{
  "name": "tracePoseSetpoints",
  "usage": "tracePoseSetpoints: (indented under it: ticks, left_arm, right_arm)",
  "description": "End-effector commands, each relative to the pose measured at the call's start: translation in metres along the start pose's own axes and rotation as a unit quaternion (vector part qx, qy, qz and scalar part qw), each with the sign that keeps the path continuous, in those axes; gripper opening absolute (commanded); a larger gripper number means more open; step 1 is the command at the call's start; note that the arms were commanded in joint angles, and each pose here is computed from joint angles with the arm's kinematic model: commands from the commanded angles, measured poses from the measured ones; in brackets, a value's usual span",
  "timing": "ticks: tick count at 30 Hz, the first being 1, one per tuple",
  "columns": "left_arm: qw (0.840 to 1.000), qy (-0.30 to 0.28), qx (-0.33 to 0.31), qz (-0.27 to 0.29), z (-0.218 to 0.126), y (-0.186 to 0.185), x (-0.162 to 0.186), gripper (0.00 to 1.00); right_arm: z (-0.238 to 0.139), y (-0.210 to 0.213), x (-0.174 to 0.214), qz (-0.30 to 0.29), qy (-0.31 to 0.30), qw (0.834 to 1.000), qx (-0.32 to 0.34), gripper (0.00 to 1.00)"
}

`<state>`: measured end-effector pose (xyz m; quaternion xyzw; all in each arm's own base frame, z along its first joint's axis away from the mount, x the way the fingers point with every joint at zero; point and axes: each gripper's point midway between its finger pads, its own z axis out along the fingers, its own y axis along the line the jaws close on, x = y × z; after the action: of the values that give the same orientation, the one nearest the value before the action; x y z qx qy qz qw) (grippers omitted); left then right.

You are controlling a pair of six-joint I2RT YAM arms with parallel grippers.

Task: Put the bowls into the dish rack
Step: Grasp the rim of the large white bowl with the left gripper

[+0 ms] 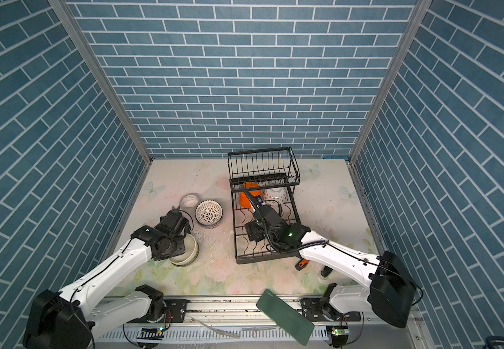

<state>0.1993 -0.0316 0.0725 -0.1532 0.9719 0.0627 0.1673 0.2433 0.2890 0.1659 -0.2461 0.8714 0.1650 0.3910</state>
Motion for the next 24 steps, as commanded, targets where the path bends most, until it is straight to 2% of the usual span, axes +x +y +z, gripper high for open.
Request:
tracePoseSetpoints:
  ticks: [1,13,24]
  left_arm:
    - [1.0,-0.009,0.003,-0.006,-0.004,0.001,-0.004,0.43]
    - [1.0,-0.019,0.0,-0.005,-0.017,0.003,-0.012,0.32]
    - [1.0,-0.027,0.0,-0.002,-0.025,0.005,-0.016,0.25]
  right_arm:
    - [0.005,0.005,0.002,0.004,0.003,1.0,-0.009,0.84]
    - [0.008,0.011,-0.002,-0.003,0.005,1.0,-0.018,0.84]
    - [0.01,0.013,-0.001,-0.004,0.008,1.0,-0.022,0.84]
